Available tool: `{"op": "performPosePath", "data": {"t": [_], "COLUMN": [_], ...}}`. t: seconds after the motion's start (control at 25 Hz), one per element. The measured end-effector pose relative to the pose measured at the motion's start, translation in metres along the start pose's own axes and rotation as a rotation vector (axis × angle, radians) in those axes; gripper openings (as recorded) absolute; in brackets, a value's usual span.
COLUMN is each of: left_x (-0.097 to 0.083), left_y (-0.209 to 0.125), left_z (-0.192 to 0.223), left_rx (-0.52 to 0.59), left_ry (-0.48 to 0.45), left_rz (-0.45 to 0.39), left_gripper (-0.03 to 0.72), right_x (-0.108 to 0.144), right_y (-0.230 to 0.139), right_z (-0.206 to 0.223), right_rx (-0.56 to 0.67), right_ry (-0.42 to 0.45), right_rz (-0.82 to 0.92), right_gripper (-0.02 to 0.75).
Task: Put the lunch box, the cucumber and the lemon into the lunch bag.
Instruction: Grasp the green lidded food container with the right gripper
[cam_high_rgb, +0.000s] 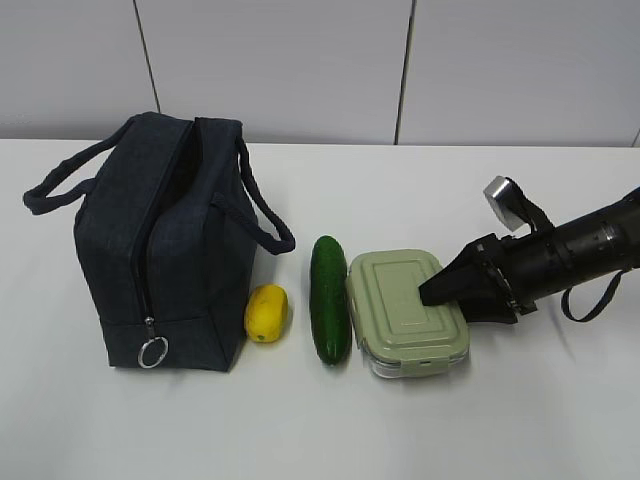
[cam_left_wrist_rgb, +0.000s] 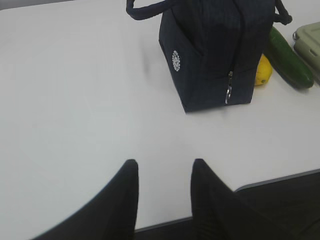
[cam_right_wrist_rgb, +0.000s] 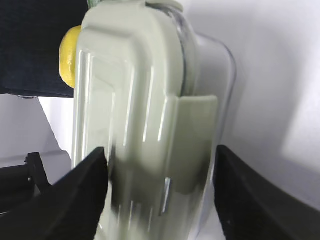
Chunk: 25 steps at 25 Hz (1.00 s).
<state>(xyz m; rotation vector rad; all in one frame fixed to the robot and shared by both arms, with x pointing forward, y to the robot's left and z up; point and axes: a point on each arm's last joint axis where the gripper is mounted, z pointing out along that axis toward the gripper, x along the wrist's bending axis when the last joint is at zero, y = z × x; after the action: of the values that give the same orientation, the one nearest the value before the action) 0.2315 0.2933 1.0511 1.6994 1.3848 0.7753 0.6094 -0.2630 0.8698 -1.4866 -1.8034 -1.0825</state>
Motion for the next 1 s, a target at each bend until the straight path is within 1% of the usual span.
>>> {"op": "performPosePath", "data": {"t": [0.16, 0.2, 0.24, 0.28, 0.36, 0.4, 0.48, 0.56, 0.6, 0.68, 1.0], "left_x": [0.0, 0.0, 0.0, 0.0, 0.0, 0.0, 0.0, 0.0, 0.0, 0.0, 0.0], "left_y": [0.0, 0.0, 0.0, 0.0, 0.0, 0.0, 0.0, 0.0, 0.0, 0.0, 0.0], "left_z": [0.0, 0.0, 0.0, 0.0, 0.0, 0.0, 0.0, 0.0, 0.0, 0.0, 0.0], "left_rx": [0.0, 0.0, 0.0, 0.0, 0.0, 0.0, 0.0, 0.0, 0.0, 0.0, 0.0], "left_ry": [0.0, 0.0, 0.0, 0.0, 0.0, 0.0, 0.0, 0.0, 0.0, 0.0, 0.0], "left_rz": [0.0, 0.0, 0.0, 0.0, 0.0, 0.0, 0.0, 0.0, 0.0, 0.0, 0.0], "left_gripper": [0.238, 0.238, 0.238, 0.238, 0.238, 0.238, 0.238, 0.238, 0.238, 0.238, 0.238], "right_x": [0.0, 0.0, 0.0, 0.0001, 0.0001, 0.0001, 0.0006, 0.0007, 0.0007, 0.0007, 0.0008], "right_y": [0.0, 0.0, 0.0001, 0.0002, 0.0002, 0.0002, 0.0003, 0.0002, 0.0002, 0.0002, 0.0002], "right_z": [0.0, 0.0, 0.0, 0.0, 0.0, 0.0, 0.0, 0.0, 0.0, 0.0, 0.0], "right_rx": [0.0, 0.0, -0.001, -0.002, -0.002, -0.002, -0.003, -0.003, -0.003, -0.003, -0.002], "right_ry": [0.0, 0.0, 0.0, 0.001, 0.001, 0.001, 0.006, 0.008, 0.008, 0.008, 0.008], "right_rz": [0.0, -0.002, -0.002, -0.005, -0.005, -0.005, -0.004, -0.004, -0.004, -0.004, -0.002], "right_gripper": [0.493, 0.505, 0.488, 0.608, 0.491, 0.455, 0.423, 0.416, 0.445, 0.417, 0.401]}}
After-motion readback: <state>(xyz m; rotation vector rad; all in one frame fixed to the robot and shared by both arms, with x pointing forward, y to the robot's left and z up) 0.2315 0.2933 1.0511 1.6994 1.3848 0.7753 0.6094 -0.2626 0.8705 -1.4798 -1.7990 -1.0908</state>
